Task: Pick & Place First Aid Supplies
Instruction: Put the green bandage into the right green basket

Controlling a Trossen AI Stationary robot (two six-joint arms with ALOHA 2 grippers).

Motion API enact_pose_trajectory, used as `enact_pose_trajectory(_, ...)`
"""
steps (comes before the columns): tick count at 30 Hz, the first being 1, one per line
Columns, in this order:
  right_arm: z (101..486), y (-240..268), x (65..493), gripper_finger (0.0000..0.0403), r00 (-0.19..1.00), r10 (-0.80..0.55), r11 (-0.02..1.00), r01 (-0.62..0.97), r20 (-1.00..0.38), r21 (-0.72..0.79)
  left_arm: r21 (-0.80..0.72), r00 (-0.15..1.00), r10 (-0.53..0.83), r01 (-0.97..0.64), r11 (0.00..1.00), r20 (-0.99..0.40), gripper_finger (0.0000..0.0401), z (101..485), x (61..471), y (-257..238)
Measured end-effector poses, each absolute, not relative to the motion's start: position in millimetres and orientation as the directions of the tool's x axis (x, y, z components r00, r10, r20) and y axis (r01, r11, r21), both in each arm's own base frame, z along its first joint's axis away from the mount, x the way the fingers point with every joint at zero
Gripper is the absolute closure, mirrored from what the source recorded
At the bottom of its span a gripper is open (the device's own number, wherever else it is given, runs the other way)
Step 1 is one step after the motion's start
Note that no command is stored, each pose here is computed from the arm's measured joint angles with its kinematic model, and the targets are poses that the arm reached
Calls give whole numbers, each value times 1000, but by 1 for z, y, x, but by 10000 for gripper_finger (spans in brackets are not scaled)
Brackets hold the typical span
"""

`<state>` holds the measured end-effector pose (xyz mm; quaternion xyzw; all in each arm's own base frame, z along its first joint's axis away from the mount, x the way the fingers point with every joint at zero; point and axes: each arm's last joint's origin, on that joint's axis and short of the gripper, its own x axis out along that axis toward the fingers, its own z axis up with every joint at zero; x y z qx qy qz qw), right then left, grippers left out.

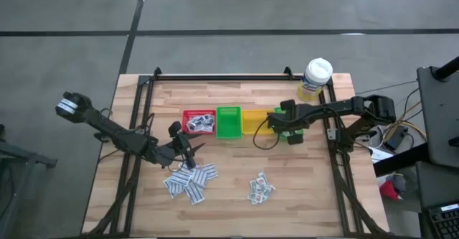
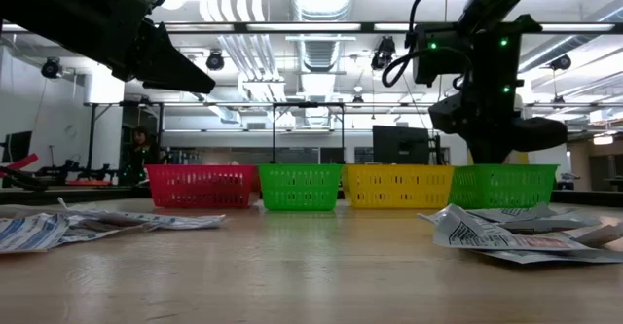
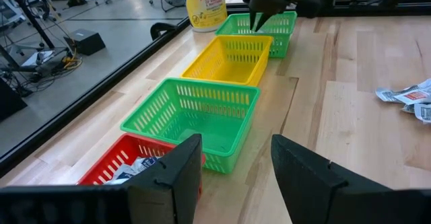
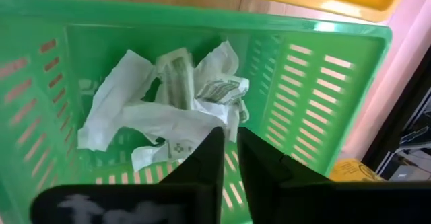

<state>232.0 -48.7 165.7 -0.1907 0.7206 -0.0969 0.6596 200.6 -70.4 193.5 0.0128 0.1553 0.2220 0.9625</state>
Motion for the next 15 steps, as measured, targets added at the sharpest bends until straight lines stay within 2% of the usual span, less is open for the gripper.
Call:
enact_pose_trajectory(5, 167, -50, 232, 319, -58, -413, 905, -142, -909, -402, 94, 853, 432, -424, 901, -293, 221, 193, 201, -70)
enact_pose_trajectory(8, 172, -53, 235, 298, -57, -486, 871, -113, -872, -478, 94, 853, 432, -424, 901, -293, 221, 193, 201, -70)
enact_pose_trajectory(15, 196, -55, 243, 274, -75, -534, 845, -87, -842, -528, 94, 853, 431, -423, 901, -293, 221, 193, 201, -70)
